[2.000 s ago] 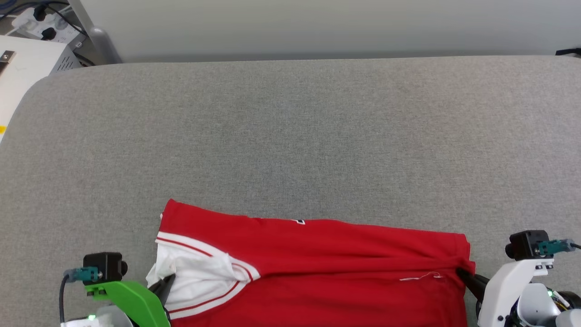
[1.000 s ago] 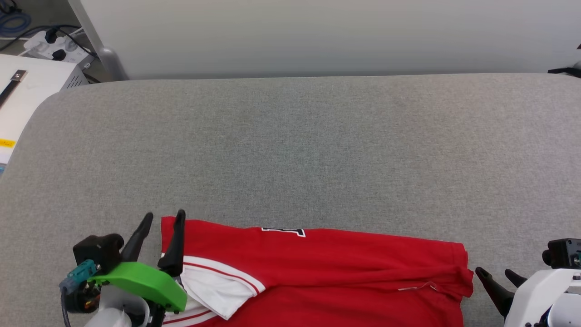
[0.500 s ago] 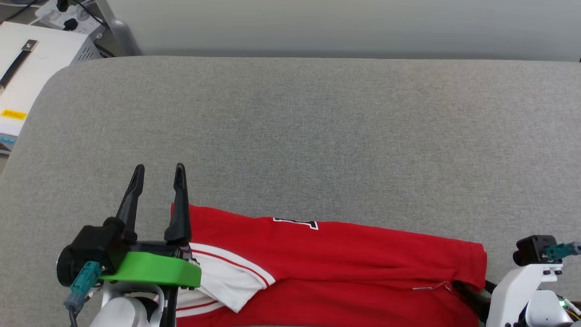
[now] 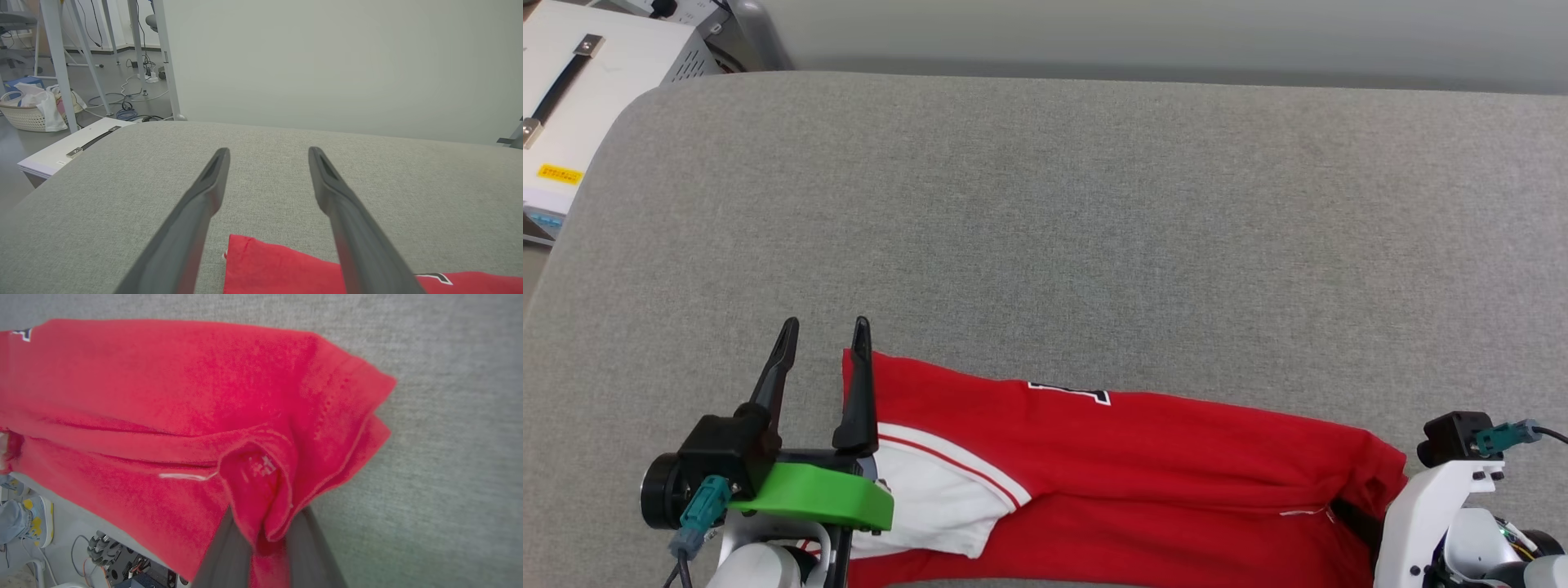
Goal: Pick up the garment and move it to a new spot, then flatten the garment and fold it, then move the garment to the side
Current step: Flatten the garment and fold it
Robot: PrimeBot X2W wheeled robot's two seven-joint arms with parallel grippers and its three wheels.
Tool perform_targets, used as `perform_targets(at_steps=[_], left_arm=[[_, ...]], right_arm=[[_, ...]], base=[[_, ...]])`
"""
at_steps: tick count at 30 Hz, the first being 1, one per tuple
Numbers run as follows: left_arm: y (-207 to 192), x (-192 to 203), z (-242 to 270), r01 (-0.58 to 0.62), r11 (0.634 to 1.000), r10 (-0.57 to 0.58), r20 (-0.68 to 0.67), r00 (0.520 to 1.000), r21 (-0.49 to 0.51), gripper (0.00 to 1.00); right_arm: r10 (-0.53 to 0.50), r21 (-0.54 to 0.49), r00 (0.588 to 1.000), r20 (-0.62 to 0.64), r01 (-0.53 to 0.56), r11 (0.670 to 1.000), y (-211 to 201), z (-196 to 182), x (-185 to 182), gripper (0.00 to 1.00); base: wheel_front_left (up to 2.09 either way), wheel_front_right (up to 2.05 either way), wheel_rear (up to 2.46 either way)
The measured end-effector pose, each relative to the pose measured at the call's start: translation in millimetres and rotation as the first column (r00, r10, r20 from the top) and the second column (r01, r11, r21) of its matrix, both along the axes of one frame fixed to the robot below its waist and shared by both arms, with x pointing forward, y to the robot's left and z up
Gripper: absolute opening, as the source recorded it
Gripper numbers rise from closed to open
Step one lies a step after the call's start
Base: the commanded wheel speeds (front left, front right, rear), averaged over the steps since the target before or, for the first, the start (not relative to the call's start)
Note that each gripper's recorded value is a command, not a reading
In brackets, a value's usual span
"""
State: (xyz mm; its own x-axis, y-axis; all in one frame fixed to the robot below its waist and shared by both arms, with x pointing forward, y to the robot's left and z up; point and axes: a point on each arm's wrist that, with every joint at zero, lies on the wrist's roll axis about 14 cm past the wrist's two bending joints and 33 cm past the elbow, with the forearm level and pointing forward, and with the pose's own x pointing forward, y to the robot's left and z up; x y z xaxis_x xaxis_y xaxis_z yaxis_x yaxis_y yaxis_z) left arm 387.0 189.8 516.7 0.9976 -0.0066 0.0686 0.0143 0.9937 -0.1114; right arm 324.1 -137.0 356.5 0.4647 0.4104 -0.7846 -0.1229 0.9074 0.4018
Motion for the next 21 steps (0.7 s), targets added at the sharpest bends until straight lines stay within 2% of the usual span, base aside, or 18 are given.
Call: perform_targets(at_steps=[11, 21], left_arm=[[3, -10, 7, -0.022, 1.000, 0.021, 0.015, 1.000, 0.016, 1.00], [-2, -17, 17, -0.016, 1.000, 0.015, 0.034, 0.999, 0.016, 1.00]], right_arm=[[-0.005, -0.015, 0.995, 0.100, 0.006, 1.000, -8, 26, 10, 0.00], [-0.147, -0.117, 0.981, 0.130, 0.163, 0.980, -85, 49, 13, 0.00]], base=[[0.00, 0.00, 0.00], [0.00, 0.00, 0.00]])
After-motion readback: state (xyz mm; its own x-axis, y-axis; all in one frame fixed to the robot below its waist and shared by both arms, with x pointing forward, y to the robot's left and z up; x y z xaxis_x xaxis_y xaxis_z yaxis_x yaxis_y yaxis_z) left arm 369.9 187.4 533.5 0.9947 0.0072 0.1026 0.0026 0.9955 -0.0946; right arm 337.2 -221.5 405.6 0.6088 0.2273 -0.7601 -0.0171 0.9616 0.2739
